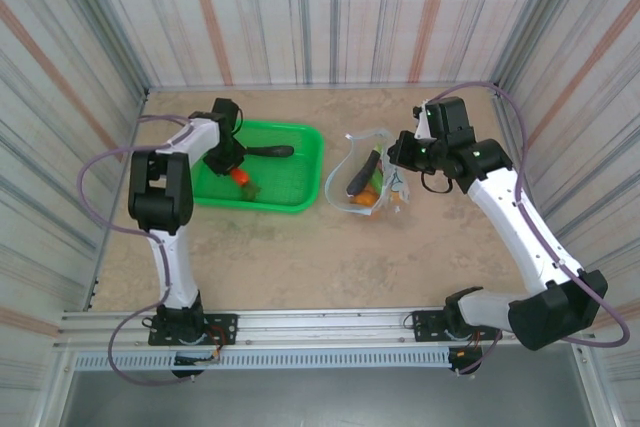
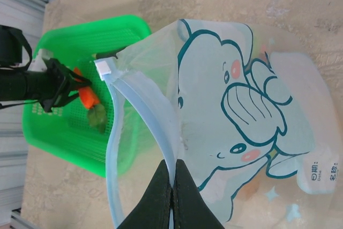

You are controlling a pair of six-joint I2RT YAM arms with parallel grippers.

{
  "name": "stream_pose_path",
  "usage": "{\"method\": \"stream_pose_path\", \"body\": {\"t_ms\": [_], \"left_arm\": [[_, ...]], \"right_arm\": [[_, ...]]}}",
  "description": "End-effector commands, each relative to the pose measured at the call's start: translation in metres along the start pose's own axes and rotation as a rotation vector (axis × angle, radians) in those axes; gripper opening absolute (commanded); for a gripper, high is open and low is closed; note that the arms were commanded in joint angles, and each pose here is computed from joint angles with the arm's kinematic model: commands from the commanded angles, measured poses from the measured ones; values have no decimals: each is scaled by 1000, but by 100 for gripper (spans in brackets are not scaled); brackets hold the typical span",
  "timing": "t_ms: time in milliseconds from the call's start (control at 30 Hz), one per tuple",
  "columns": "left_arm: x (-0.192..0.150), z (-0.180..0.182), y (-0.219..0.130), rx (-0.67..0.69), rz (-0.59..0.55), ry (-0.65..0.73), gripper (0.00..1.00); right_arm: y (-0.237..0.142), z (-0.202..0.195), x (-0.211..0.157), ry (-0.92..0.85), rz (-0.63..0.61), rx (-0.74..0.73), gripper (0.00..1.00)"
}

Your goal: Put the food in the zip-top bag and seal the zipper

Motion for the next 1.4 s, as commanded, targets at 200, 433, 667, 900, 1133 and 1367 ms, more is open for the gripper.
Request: {"method": "stream_pose_path", "body": {"t_ms": [200,433,667,900,1133,1367], "left_arm": [[-4,8,-117,-224,-209,-26,28],[-57,-14,-230,-532,-525,47,28],[-120,-50,-297,-834,-676,159,28],[-177,-82,-317,-942,-752,307,27],[-220,-102,-317,-983,-751,331,24],[-255,-127,-304,-992,-813,358,22]], "right_arm": [[-23,9,7,-6,-69,50,0],[-21,19,11,47,-64,121,0],[-25,22,12,72,-68,144,0],[-24,21,10,99,-65,151,0],[-25,21,9,118,-72,157,0],[-28,26,14,146,-88,185,0]]}}
Point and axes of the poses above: each hand's point on the last joint's axis, 136 mm out from that joint toward the fingers, its own y axis out along the fingers, its own z axis along the line the jaws close on, x = y × z, the point moved 7 cm from there along -y, back along the fingers
